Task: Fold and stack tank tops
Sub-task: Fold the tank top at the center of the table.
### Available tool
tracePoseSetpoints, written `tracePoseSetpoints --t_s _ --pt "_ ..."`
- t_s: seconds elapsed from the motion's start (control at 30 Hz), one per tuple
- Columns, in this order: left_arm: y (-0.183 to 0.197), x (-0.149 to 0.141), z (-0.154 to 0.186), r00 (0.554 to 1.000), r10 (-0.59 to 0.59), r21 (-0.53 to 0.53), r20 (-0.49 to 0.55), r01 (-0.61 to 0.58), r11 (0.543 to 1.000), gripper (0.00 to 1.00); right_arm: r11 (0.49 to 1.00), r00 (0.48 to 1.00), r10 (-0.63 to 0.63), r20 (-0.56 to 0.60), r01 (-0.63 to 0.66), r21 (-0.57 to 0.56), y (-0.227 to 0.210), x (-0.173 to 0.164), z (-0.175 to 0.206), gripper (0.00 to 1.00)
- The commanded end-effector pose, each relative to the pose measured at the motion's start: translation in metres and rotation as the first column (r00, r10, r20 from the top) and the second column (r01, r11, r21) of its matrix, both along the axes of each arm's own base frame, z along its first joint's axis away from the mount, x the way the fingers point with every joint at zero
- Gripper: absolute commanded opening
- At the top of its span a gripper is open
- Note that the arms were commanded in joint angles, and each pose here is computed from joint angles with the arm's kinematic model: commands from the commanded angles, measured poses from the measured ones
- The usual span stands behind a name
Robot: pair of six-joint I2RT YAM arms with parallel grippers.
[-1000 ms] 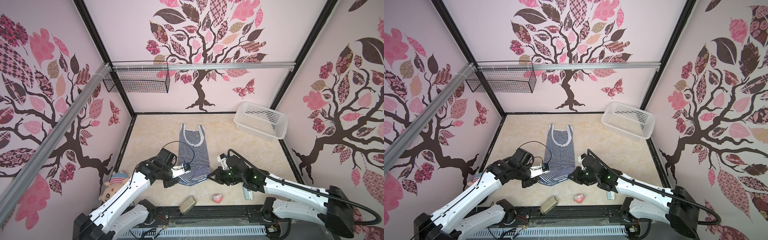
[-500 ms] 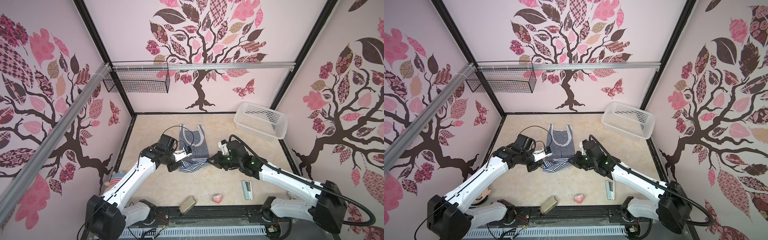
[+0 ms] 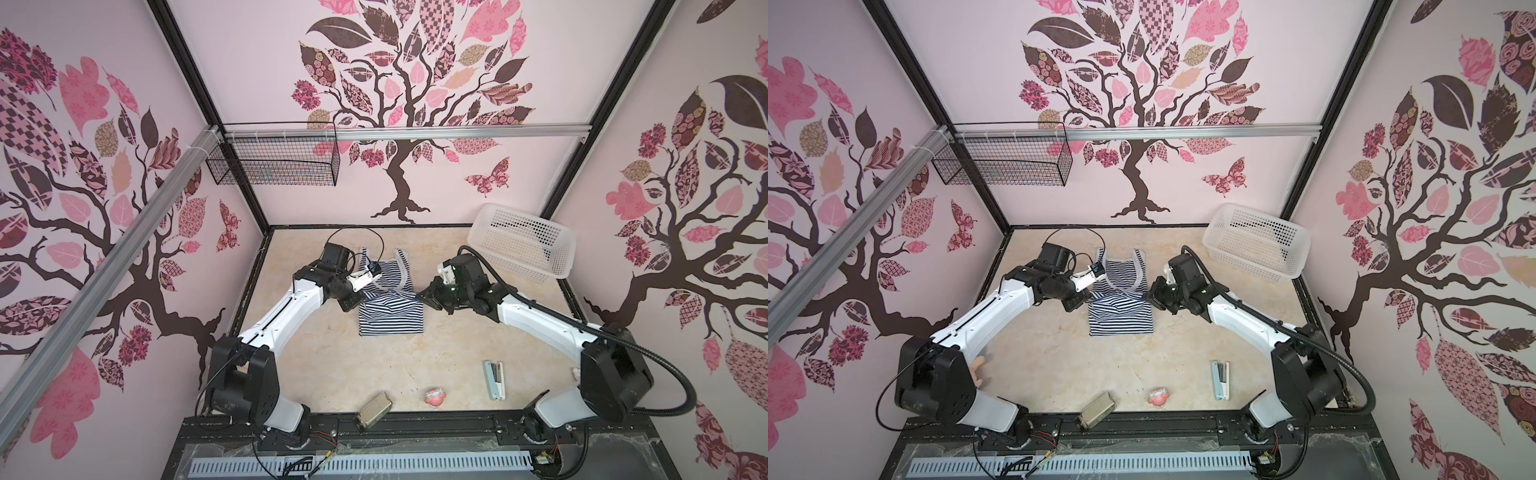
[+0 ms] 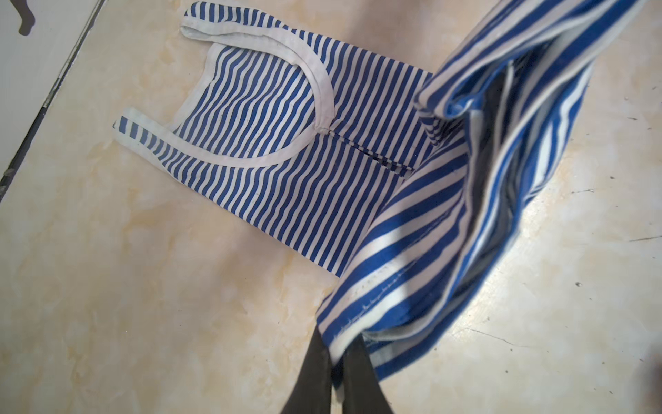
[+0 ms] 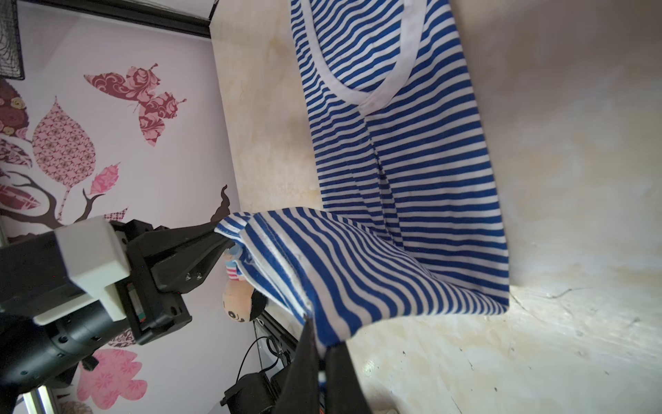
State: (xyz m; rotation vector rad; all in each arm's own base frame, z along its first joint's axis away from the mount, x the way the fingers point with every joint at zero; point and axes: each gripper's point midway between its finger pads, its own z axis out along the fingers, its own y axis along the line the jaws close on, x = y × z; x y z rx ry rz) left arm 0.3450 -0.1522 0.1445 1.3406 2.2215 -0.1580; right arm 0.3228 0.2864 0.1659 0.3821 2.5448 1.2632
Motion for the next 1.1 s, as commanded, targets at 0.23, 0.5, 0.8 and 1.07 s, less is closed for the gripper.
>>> tracePoseSetpoints --t_s 0.23,0.5,0.8,1.07 --pt "0.01 0.052 -0.018 0.996 0.082 -0.013 -0.02 -0.082 0.997 0.08 0.999 0.999 0.024 -0.032 -0.023 0.039 0.012 0.052 -0.023 0.0" --pt "0.014 0.07 -0.049 0.99 0.102 0.011 -0.102 -0.101 0.995 0.1 0.999 0.998 0.007 -0.061 -0.004 0.046 0.009 0.088 -0.04 0.0" --pt "0.016 0.085 -0.071 0.978 0.145 0.046 -0.151 -0.139 0.989 0.21 1.0 0.991 0.013 -0.134 -0.01 0.027 0.013 0.105 -0.079 0.01" --pt "0.034 0.101 -0.064 0.953 0.287 0.053 -0.094 -0.283 0.958 0.49 1.0 0.992 0.016 -0.124 -0.015 0.014 0.013 0.118 -0.085 0.42"
